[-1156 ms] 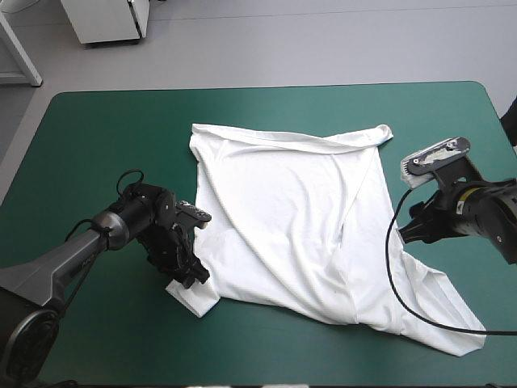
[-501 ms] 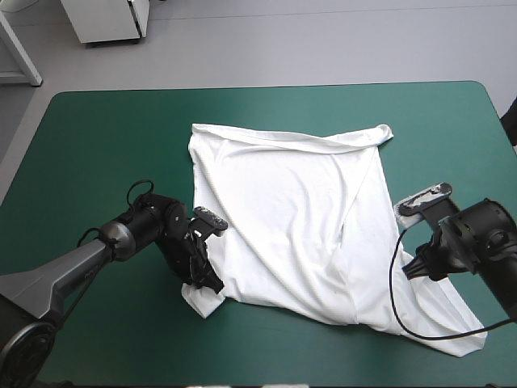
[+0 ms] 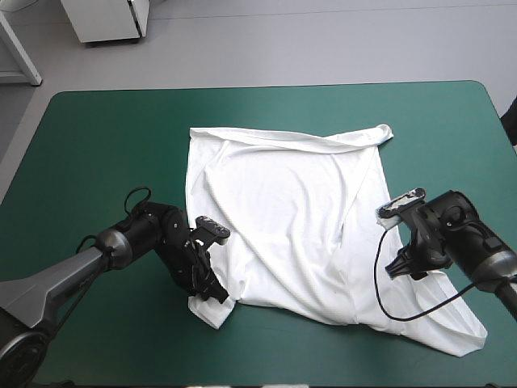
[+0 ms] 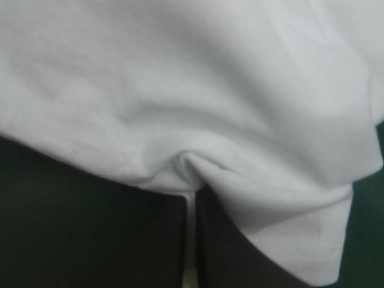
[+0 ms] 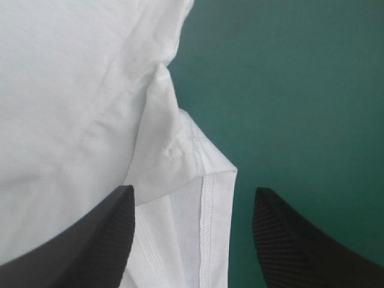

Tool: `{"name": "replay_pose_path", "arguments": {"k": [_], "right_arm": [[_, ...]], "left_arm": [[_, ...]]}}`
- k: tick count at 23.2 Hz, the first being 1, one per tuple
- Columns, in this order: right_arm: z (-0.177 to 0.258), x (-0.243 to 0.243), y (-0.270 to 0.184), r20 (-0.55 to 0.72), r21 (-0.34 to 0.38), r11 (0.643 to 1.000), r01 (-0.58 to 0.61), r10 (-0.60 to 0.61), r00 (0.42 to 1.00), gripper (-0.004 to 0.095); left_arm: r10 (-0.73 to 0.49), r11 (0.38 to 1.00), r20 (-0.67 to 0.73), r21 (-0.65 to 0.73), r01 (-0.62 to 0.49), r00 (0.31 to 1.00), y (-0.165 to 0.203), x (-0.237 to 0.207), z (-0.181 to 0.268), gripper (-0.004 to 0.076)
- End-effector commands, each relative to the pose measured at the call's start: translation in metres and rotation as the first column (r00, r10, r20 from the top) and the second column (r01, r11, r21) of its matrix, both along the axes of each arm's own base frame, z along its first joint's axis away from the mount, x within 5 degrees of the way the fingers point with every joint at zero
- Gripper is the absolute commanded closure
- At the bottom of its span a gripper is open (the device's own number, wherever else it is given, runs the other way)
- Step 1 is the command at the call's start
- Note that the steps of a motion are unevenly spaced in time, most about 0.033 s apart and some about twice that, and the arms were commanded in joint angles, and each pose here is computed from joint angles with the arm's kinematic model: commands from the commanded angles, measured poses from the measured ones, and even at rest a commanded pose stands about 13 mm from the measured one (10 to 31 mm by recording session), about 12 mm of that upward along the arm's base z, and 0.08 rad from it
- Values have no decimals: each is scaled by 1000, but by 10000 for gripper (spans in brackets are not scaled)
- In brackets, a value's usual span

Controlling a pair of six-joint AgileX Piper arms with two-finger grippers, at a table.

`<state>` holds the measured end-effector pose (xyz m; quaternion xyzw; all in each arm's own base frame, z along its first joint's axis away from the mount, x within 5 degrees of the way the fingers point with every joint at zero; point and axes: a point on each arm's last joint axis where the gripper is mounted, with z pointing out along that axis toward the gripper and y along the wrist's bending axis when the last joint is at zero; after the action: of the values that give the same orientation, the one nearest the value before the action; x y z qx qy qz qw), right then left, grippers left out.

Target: Fold the cloth

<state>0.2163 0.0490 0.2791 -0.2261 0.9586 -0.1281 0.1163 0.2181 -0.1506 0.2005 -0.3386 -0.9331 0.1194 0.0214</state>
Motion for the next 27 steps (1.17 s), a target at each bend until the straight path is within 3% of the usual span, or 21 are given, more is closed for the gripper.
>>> {"name": "replay_pose_path", "arguments": {"k": [1, 5, 10, 14, 19, 22, 23, 24, 25, 27], "right_arm": [[-1, 1, -3, 16, -16, 1000, -11, 11, 1000, 371], [-16, 6, -11, -25, 8, 999, 44, -44, 999, 371], [-31, 17, -11, -68, 96, 993, 68, -62, 996, 372], [-49, 28, -11, -115, 65, 996, 62, -54, 992, 371], [-73, 42, -17, -171, 82, 991, 106, -90, 981, 395], [-75, 42, -19, -197, 121, 985, 120, -95, 976, 601], [-75, 41, -19, -205, 118, 986, 120, -94, 974, 776], [-75, 41, -19, -209, 117, 986, 121, -94, 973, 866], [-75, 40, -19, -212, 116, 986, 121, -95, 973, 917], [-74, 38, -19, -240, 115, 984, 135, -104, 965, 921]], "left_arm": [[-12, 1000, -75, 4, 12, 997, -2, -11, -3, 746], [-23, 999, -65, 20, 24, 998, 0, -10, -3, 746], [-28, 999, -68, 27, 30, 997, 1, -11, -3, 746], [-39, 999, -69, 26, 41, 997, 1, -11, -3, 746], [-45, 999, -72, 27, 47, 996, 1, -11, -3, 746], [-46, 999, -66, 23, 48, 997, 2, -12, 0, 746], [-46, 999, -61, 20, 47, 997, 2, -13, 1, 746], [-46, 999, -61, 20, 47, 997, 2, -13, 1, 746], [-47, 999, -62, 20, 48, 997, 2, -13, 2, 746], [-58, 998, -55, 25, 59, 997, 3, -13, 2, 746]]}}
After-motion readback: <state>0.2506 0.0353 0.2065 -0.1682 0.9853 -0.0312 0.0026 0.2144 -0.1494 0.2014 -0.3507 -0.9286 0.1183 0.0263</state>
